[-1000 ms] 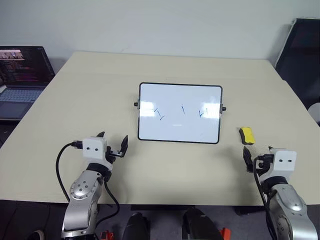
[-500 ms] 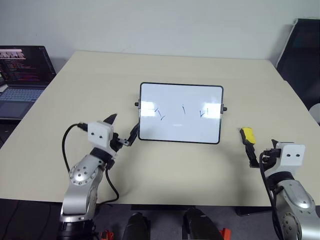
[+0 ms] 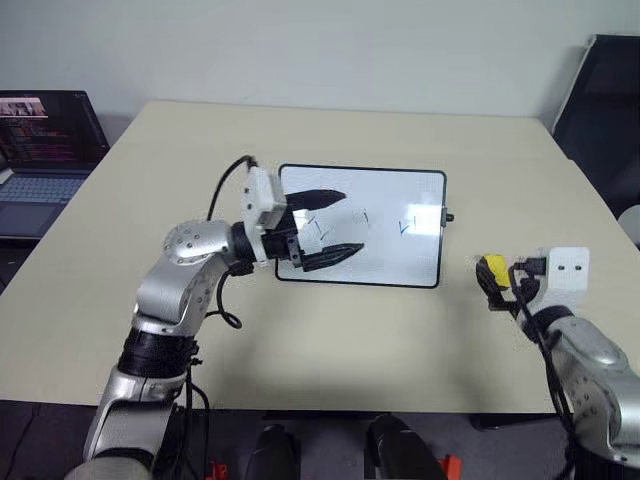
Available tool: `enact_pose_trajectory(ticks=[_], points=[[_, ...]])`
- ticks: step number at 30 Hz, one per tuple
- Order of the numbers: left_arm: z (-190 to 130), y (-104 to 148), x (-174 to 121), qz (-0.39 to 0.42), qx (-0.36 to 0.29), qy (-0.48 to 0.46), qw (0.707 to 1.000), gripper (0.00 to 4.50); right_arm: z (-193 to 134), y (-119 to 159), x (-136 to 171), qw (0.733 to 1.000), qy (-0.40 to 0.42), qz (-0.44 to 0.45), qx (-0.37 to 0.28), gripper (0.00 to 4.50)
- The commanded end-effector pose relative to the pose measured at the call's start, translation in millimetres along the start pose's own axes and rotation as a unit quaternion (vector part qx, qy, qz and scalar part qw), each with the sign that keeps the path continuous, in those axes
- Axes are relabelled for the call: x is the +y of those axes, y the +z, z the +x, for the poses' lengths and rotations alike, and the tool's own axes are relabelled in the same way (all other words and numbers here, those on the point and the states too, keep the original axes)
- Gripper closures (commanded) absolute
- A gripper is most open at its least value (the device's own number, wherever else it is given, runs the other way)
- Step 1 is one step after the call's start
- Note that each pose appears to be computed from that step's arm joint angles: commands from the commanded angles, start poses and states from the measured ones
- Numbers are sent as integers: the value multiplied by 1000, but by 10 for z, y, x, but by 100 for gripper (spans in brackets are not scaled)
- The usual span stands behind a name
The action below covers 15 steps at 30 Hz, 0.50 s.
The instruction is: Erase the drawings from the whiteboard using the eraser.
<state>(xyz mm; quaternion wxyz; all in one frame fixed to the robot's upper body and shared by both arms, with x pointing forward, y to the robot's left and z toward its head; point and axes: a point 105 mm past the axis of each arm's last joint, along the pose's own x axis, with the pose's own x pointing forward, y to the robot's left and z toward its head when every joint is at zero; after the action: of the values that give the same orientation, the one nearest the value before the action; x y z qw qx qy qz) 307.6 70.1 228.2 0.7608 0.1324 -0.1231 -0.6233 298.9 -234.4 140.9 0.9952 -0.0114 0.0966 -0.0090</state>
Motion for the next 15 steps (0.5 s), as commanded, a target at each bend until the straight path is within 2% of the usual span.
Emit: enact_pose_trajectory(ticks=[1,7,15], points=[[85,104,-46,10,-7,-49,999,0,108,63,-148,1000,-19,9,3,4],[136,146,16,27,-4,-85,996,0,364,-9,-126,999,-11,27,24,4],[110,162,42,42,1,-102,994,0,444,-120,-127,999,-23,26,36,4]])
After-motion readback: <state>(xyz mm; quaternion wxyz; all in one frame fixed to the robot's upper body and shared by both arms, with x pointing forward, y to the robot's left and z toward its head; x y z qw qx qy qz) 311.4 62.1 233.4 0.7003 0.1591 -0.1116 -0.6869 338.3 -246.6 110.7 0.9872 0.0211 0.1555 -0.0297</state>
